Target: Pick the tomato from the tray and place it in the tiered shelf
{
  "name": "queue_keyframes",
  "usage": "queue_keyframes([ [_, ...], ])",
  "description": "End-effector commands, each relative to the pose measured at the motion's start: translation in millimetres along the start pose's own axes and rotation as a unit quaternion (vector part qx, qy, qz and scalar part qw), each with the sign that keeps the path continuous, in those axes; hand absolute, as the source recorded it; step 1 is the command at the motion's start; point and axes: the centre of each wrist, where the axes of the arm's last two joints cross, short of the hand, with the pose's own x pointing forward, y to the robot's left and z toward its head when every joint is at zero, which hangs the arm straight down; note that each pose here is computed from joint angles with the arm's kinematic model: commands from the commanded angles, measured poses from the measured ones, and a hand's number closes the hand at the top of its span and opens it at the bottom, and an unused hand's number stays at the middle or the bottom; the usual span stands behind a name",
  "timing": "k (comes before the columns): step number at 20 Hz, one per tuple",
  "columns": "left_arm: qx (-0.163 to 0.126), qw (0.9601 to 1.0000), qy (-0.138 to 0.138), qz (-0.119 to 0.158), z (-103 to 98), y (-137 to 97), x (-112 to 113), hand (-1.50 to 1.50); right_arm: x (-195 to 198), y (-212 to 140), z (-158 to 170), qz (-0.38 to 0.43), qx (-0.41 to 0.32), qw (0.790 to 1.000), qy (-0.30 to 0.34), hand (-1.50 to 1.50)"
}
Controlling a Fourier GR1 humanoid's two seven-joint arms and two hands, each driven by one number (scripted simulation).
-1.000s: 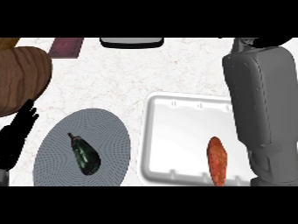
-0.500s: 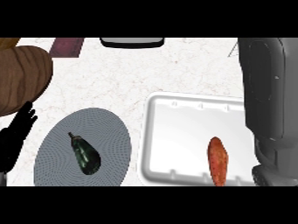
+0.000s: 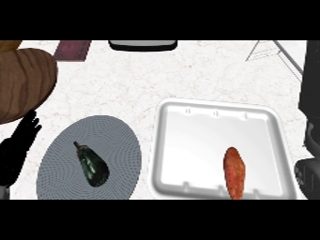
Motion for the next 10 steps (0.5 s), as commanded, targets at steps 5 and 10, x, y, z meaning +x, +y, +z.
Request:
queue_keyframes([
  [5, -0.009, 1.0, -0.001, -0.002, -5, -5, 12, 0.0, -18, 15, -49, 0.073, -0.007, 0.994, 0.079, 1.5],
  [10, -0.005, 1.0, 0.001, 0.008, -6, 4, 8, 0.0, -25, 10, -79, 0.105, -0.002, 0.99, 0.092, 1.5],
])
